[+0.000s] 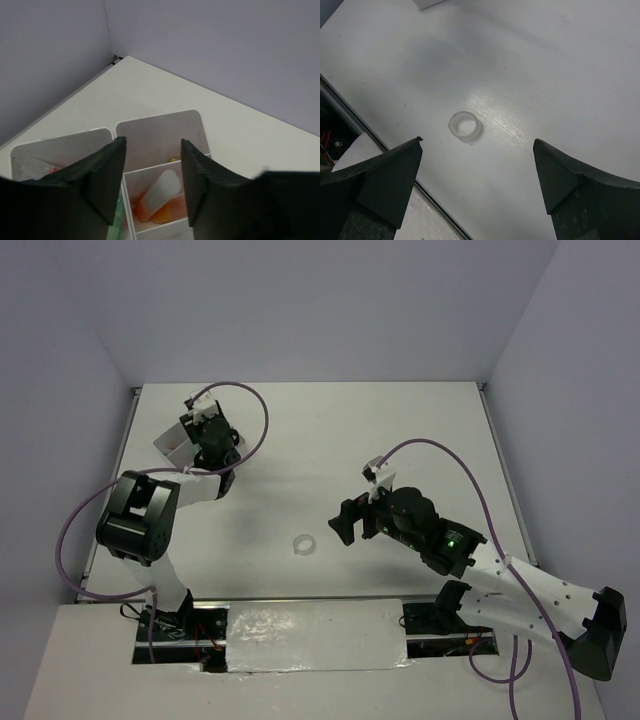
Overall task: Sort the stationery into containers
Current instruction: Place the stationery in the storage box, then pick up the stationery from the center of the board.
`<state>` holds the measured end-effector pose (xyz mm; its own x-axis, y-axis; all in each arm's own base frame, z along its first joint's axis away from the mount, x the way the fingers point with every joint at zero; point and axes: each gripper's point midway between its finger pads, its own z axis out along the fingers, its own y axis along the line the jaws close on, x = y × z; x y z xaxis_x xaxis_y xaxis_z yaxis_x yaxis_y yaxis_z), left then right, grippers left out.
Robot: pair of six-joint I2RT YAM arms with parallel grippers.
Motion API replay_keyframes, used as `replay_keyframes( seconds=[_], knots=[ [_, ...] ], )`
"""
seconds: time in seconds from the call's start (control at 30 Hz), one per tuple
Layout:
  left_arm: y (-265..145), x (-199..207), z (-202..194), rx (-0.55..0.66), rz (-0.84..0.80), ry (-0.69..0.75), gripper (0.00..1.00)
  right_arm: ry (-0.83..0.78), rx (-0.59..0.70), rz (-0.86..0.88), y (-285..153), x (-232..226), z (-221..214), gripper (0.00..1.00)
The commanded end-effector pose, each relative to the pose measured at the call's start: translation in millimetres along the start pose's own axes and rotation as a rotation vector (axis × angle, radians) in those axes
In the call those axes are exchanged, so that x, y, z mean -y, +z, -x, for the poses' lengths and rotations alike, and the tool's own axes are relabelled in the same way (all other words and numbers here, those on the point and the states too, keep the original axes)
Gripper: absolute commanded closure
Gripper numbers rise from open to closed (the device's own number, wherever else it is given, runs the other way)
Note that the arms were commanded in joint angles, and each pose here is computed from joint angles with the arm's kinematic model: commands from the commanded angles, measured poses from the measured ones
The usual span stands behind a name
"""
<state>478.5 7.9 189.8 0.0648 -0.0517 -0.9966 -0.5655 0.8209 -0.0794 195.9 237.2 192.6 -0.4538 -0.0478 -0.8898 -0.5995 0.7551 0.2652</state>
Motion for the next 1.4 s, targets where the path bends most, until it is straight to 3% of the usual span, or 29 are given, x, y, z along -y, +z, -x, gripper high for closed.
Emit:
replay_keyframes(
  seconds=[0.0,0.23,0.43,0.7,0.73,0.87,0.97,1.07,1.23,1.37],
  knots=[
    [-1,-4,12,0.039,0.022,-0.100,0.37,-0.007,0.065,0.026,-5,-8,27,0.00],
    [-28,9,60,-0.007,-0.083,-0.256,0.01,-0.001,0.073,0.019,-8,-8,31,0.00],
    [-88,45,54,-0.353,-0.308,-0.185,0.01,0.014,0.109,-0.006,-21,-5,44,0.00],
    [-246,72,-18,-0.741,-0.673,0.084,0.01,0.018,0.102,-0.050,-39,5,44,0.00],
    [-275,79,-23,-0.764,-0.741,0.124,0.01,0.019,0.096,-0.060,-42,7,43,0.00],
    [-323,76,-46,-0.852,-0.824,0.184,0.05,0.041,0.108,-0.070,-53,9,44,0.00],
    [-337,66,-65,-0.901,-0.808,0.229,0.21,0.050,0.100,-0.049,-55,6,43,0.00],
    [-346,58,-82,-0.939,-0.814,0.283,0.25,0.055,0.083,-0.037,-52,4,38,0.00],
    [-382,76,-100,-1.005,-0.970,0.355,0.23,0.053,0.054,-0.020,-46,0,31,0.00],
    [-391,76,-120,-1.035,-0.948,0.448,0.19,0.050,0.039,-0.019,-42,0,28,0.00]
  ],
)
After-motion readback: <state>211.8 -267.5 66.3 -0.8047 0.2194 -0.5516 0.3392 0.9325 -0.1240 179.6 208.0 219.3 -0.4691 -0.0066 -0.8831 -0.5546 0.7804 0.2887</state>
